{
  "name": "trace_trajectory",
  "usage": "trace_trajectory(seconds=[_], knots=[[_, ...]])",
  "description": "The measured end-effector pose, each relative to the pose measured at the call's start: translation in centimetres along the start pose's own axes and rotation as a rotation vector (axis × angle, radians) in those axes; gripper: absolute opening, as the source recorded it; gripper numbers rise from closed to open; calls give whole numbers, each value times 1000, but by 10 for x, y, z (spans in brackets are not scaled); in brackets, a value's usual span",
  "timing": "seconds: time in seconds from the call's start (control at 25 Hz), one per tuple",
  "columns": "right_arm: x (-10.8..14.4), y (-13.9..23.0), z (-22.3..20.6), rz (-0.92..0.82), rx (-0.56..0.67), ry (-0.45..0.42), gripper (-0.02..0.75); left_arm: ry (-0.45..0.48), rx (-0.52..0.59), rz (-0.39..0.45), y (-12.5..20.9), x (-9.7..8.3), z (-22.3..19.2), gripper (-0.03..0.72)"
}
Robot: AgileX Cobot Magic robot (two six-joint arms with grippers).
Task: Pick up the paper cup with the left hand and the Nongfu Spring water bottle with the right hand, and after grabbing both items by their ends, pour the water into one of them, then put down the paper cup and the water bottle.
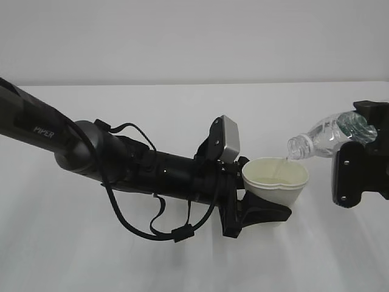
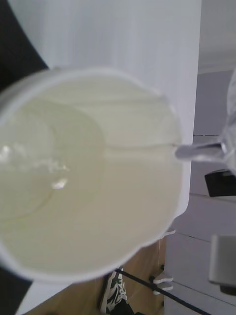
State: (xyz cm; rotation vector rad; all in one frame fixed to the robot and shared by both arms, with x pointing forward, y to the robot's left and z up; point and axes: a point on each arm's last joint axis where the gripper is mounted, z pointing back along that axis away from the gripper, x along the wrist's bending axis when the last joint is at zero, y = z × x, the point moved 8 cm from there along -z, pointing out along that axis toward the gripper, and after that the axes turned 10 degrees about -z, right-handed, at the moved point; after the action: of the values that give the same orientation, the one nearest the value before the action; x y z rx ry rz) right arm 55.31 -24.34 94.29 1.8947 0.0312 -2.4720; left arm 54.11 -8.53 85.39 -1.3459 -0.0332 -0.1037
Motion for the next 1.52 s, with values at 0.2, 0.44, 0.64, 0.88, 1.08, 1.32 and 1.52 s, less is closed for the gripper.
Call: trace_trajectory(seconds=[0.2,0.44,0.64,0.88,1.08,1.32,1.52], knots=[[0,0,0,0,0,2,419,0,0,0,0,0,0,426],[-1,0,0,2,0,5,419,-1,1,0,0,0,0,426],[-1,0,0,2,0,7,418,-2,3,0,1,0,0,426],[-1,0,0,4,0,7,418,-1,4,0,1,0,0,426],[-1,0,0,4,0,7,418,0,4,-1,1,0,0,426],[-1,0,0,8,-1,7,418,0,4,-1,1,0,0,426],[-1,0,0,11,-1,7,418,0,4,-1,1,0,0,426]])
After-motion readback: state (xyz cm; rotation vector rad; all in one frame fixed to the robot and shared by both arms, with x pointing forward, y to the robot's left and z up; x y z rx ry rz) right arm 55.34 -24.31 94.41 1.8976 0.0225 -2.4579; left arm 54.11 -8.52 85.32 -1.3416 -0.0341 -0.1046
